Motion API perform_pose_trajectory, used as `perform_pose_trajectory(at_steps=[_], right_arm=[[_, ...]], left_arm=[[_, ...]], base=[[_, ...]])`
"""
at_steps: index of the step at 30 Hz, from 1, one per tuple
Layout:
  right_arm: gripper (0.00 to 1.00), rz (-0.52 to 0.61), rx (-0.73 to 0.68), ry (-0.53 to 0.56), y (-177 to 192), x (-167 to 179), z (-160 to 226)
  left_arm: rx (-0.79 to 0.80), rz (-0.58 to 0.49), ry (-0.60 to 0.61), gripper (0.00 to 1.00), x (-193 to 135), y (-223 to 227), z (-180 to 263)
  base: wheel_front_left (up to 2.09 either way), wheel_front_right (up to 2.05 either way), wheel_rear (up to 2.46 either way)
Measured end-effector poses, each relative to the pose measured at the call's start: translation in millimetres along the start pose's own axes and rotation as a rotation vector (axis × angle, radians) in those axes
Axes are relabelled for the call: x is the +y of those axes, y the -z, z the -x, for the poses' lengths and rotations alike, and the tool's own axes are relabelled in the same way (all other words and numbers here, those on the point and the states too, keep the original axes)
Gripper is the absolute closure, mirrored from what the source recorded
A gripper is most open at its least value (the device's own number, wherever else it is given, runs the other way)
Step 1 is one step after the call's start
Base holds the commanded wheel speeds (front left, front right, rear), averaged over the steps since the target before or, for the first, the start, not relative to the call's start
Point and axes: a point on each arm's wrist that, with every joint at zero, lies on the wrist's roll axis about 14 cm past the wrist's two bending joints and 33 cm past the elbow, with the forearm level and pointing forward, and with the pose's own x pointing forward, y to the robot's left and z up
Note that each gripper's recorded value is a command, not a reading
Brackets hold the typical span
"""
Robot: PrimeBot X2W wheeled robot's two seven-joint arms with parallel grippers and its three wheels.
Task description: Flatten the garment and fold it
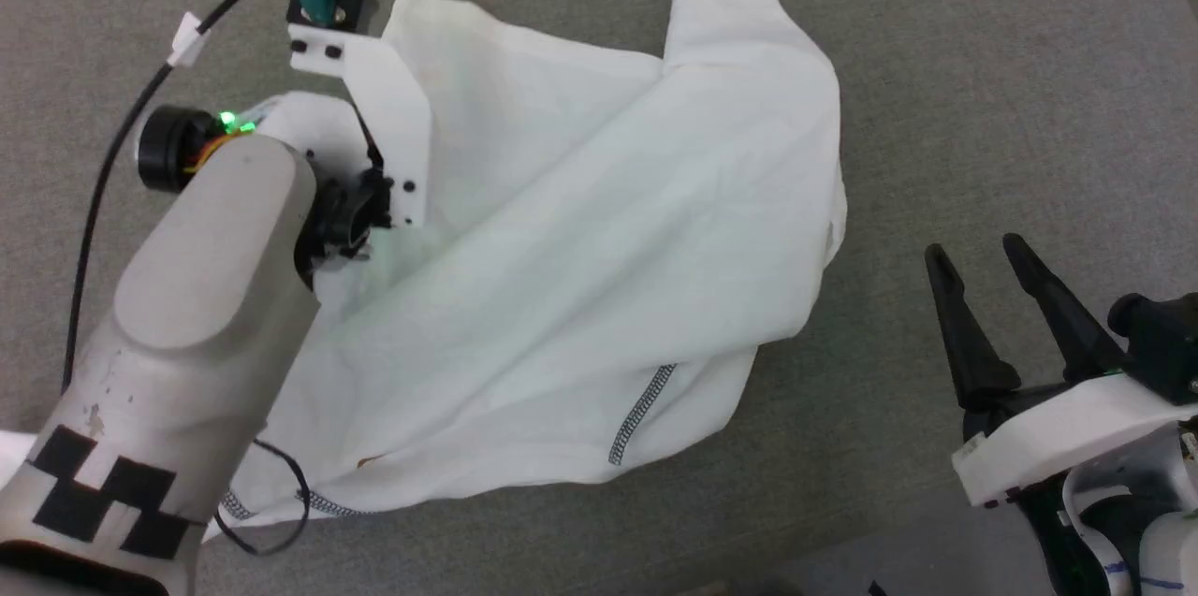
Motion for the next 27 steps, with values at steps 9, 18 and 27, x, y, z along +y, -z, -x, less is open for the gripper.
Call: perform_pose_trajectory(at_steps=[9, 18, 27], right_arm=[[0.00, -0.009, 0.021, -0.020, 5.3, 6.3, -4.6], [0.00, -0.019, 0.038, -0.012, 11.2, 3.1, -5.2], [0.00, -0.019, 0.021, -0.058, 2.6, 16.9, -7.9]], left_arm=[[-0.332, -0.090, -0.273, 1.00, 101.2, -105.0, 43.8], [-0.331, 0.075, -0.470, 1.00, 172.6, -64.9, 41.0], [-0.493, 0.186, -0.436, 0.00, 150.3, -39.5, 50.7]], base=[[0.00, 0.00, 0.00], [0.00, 0.00, 0.00], [0.00, 0.00, 0.00]])
